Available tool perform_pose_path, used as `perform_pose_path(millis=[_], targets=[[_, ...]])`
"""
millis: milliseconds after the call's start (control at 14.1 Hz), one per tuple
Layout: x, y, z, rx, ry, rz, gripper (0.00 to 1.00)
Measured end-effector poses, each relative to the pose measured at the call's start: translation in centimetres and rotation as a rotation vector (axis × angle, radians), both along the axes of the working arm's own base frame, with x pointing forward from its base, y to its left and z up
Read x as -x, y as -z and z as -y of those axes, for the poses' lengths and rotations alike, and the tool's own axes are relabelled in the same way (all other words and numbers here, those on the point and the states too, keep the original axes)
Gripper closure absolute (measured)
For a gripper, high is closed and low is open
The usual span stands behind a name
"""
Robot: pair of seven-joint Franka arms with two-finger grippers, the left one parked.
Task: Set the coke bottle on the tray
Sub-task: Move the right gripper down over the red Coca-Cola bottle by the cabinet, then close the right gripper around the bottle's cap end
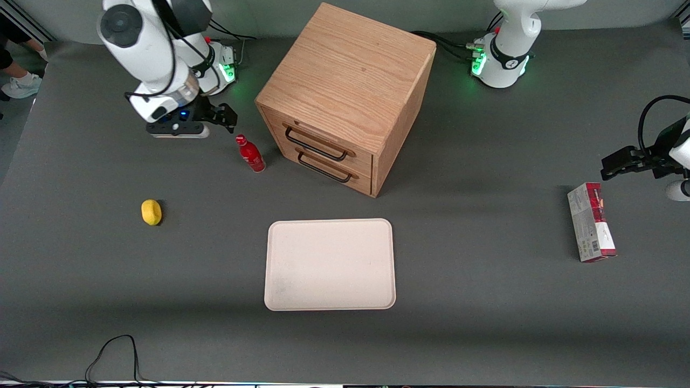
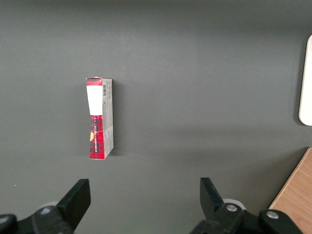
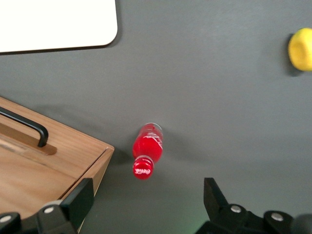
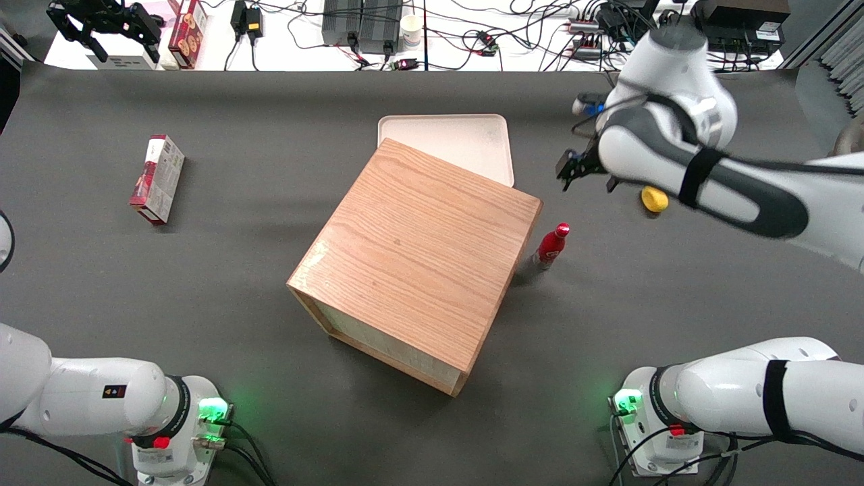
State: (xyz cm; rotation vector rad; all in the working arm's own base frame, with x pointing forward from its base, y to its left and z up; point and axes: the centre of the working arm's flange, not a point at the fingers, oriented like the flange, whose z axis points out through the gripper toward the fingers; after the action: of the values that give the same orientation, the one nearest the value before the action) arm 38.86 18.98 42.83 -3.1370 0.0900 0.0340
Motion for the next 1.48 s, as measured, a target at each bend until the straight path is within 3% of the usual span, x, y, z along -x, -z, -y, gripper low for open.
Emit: perform_pose_path(millis=[141,354,1273,1414,1485], targets=[[1.0,3.2,-0.1,-0.004,-0.009,0.031,0.00],[1.9,6.5,0.1,-0.004,-0.013,0.035,0.00],[3.4,11.6,-3.1,0.003,-0.042,0.017,0.03],[3.6,11.8,-3.0,0.005,-0.042,0.013,0.19],[3.6,11.8,-2.9,0.007,-0.042,0.011,0.33]])
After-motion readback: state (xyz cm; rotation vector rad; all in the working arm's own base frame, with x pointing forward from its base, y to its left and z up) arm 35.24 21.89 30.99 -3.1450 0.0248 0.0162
